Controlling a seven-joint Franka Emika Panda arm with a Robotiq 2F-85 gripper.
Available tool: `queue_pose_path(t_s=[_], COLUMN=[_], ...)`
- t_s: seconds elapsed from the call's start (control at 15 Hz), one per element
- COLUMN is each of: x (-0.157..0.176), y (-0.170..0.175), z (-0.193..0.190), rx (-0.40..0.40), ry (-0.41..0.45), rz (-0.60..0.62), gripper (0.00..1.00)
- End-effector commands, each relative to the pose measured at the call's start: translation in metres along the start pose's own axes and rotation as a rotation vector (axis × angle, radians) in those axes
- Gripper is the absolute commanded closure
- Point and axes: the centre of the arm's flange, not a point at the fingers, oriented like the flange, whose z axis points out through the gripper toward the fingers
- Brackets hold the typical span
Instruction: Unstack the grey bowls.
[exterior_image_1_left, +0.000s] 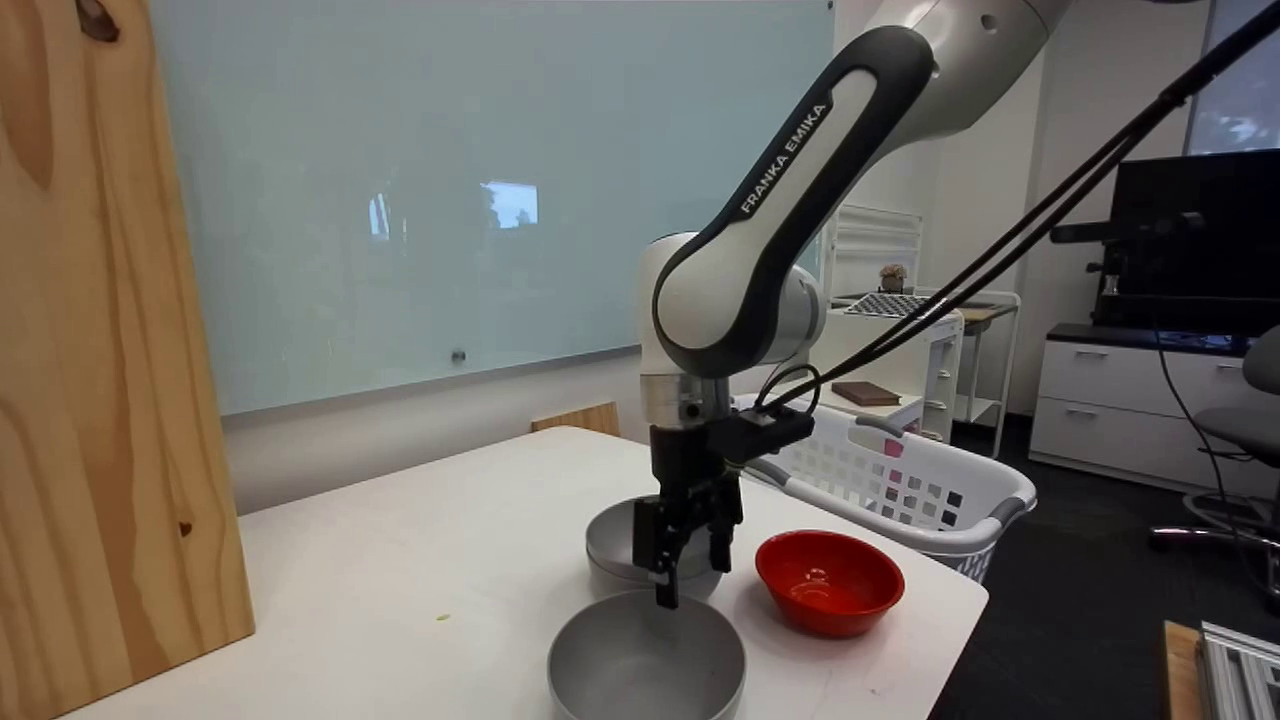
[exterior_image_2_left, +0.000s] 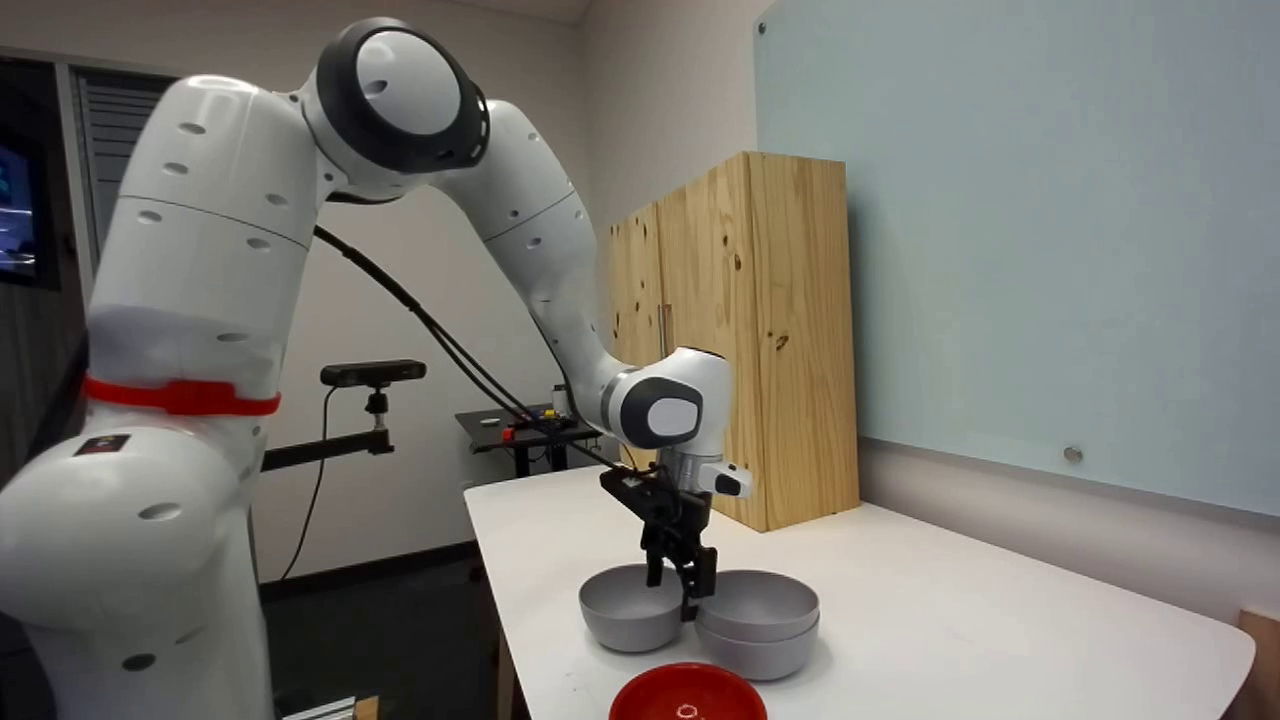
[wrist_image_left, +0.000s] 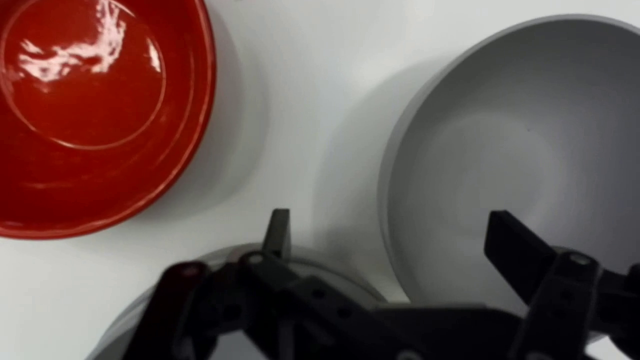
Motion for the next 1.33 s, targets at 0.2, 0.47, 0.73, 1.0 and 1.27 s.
queue_pose_path(t_s=[0.2,0.47,0.73,1.0,1.27], x=[0.009,0.013,0.012,-0.002,-0.009], y=[-0.027,-0.035,-0.034,-0.027,-0.022], z=[-0.035,-0.071,-0.107,-0.132,-0.147], rx=[0.008,-0.04,-0.107,-0.13,-0.119], ry=[0.05,0.113,0.176,0.208,0.211], rz=[0.013,0.004,0.003,0.018,0.028], gripper=[0.0,0.0,0.0,0.0,0.0])
